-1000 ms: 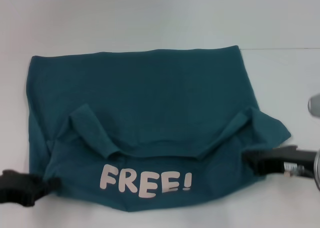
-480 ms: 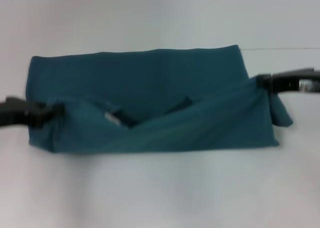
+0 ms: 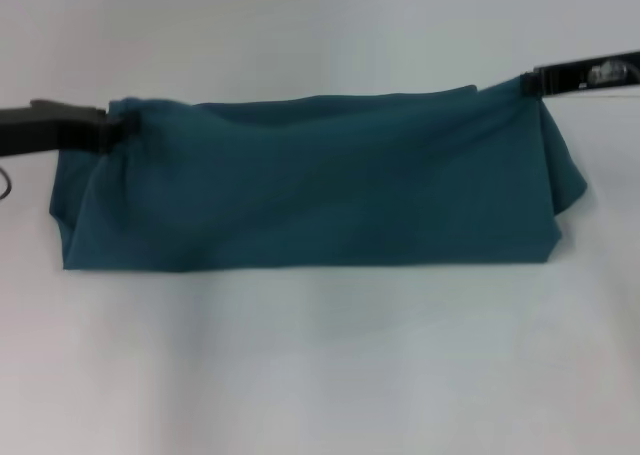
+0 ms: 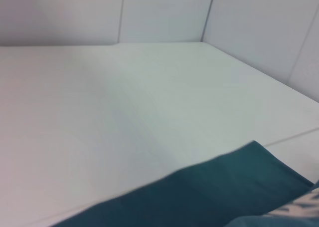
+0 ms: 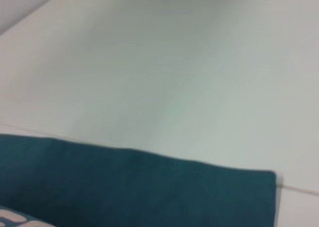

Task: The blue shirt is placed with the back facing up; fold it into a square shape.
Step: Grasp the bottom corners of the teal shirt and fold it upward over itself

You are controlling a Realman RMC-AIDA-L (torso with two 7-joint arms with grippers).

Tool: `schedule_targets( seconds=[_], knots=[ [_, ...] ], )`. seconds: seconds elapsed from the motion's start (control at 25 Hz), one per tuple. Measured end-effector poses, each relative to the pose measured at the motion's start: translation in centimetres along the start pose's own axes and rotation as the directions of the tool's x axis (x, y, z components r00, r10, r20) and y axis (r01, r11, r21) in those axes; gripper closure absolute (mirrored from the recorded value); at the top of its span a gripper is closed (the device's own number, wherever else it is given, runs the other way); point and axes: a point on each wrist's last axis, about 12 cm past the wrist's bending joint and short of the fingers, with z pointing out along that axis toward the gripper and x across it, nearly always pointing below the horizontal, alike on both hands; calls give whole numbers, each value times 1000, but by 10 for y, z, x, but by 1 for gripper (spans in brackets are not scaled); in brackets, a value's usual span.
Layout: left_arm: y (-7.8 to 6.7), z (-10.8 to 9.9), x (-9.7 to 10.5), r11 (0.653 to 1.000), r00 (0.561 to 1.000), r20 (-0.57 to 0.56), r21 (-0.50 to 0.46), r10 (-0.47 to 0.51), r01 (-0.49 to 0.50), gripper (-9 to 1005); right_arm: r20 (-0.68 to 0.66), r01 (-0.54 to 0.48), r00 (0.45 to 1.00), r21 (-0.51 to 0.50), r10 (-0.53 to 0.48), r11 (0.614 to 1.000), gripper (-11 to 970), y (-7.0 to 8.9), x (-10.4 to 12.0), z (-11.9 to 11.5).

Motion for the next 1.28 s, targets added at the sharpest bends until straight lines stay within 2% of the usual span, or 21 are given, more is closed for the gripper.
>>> schedule_targets(
  seconds=[0.28,0.52,0.8,1.28],
  knots=[
    [5,16,-3,999,1000,22,-42,-19,20,945,-25,9,1000,27,-8,1000,957,-13,-18,25],
    [6,28,3,997,999,31,-71,-32,34,945,-28,18,999,35,-17,999,957,-10,-23,42],
    [8,44,13,992,998,45,-120,-44,49,945,-29,20,999,42,-18,999,958,-3,-19,59],
    [14,54,8,978,996,80,-202,-33,48,934,31,-37,999,91,34,995,957,-14,-12,65]
  ],
)
